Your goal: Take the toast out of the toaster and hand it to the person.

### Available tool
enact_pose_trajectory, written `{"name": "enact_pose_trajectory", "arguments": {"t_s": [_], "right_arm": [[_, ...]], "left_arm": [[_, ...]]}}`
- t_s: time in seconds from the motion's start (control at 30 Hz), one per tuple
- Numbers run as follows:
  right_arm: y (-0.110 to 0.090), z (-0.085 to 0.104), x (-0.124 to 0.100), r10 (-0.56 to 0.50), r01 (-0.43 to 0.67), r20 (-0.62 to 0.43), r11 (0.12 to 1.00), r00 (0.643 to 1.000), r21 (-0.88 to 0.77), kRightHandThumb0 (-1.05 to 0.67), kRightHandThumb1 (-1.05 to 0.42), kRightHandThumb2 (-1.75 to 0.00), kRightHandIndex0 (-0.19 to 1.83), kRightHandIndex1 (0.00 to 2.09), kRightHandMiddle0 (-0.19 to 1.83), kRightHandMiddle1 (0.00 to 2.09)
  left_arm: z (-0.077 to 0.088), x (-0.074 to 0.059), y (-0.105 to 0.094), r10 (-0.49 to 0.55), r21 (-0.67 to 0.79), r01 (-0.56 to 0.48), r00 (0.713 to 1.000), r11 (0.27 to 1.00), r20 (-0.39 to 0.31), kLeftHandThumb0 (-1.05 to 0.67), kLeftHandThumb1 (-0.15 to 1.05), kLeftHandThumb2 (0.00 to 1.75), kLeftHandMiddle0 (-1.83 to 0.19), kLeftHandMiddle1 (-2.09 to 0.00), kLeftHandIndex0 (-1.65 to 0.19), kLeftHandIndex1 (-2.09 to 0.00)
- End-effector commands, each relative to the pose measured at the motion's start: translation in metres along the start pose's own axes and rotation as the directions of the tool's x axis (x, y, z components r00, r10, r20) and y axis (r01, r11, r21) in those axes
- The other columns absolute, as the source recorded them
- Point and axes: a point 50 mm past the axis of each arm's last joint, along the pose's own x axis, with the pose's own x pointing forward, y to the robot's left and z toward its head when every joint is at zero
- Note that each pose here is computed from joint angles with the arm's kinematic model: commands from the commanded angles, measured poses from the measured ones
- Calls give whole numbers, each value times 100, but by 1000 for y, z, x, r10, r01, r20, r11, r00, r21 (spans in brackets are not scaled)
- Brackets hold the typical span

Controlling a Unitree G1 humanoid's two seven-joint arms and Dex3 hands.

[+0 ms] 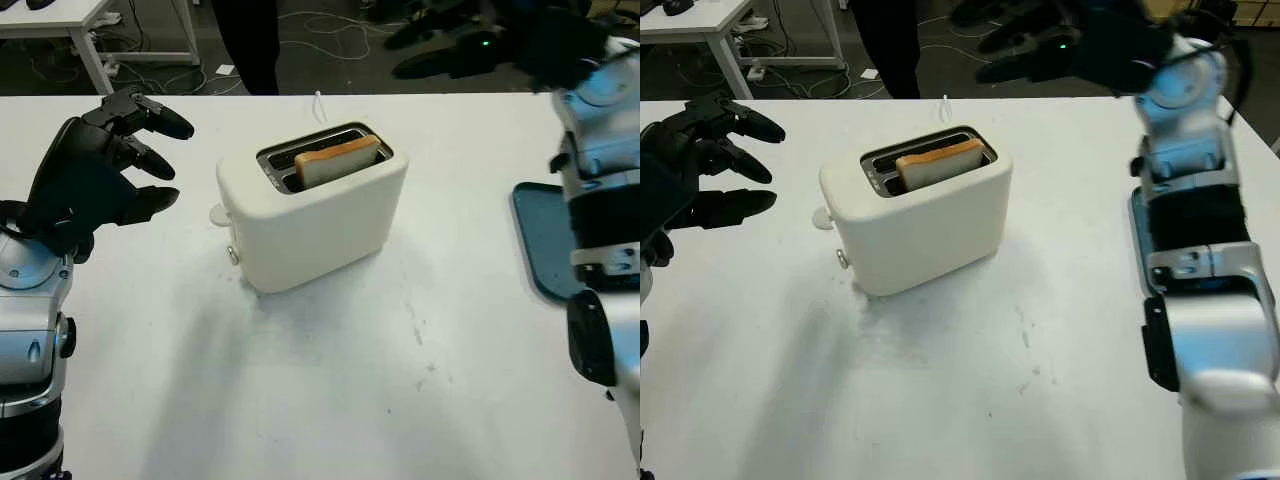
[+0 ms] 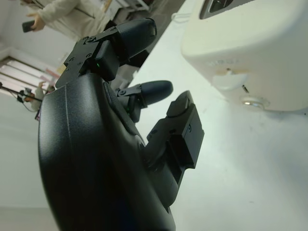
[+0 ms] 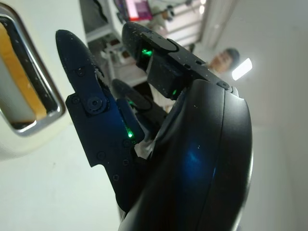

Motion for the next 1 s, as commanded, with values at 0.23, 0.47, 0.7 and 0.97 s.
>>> {"name": "enact_pose_trajectory", "arguments": {"t_s": [0.23, 0.47, 0.7, 0.97], "right_arm": [[20, 16, 24, 142, -144, -23, 977, 990, -160, -59, -62, 0, 108, 6, 99, 0], [28, 12, 30, 205, -213, -63, 956, 977, -199, -55, -60, 0, 105, 6, 95, 0], [34, 5, 29, 219, -232, -75, 928, 973, -292, -57, -61, 0, 104, 9, 94, 0], [43, -2, 30, 253, -271, -99, 902, 962, -337, -49, -63, -1, 99, 14, 93, 0]], "left_arm": [[-3, -4, -3, 14, -1, -14, 1000, 1000, -15, 43, 92, 31, -30, -154, -25, -128], [-4, -5, -3, 15, 2, -15, 1000, 1000, -11, 44, 92, 33, -30, -156, -25, -128], [-4, -5, -3, 17, -4, -17, 1000, 1000, -10, 45, 92, 34, -29, -156, -24, -128], [-3, -5, -2, 17, 14, -17, 1000, 1000, -12, 45, 92, 32, -29, -156, -25, -128]]}}
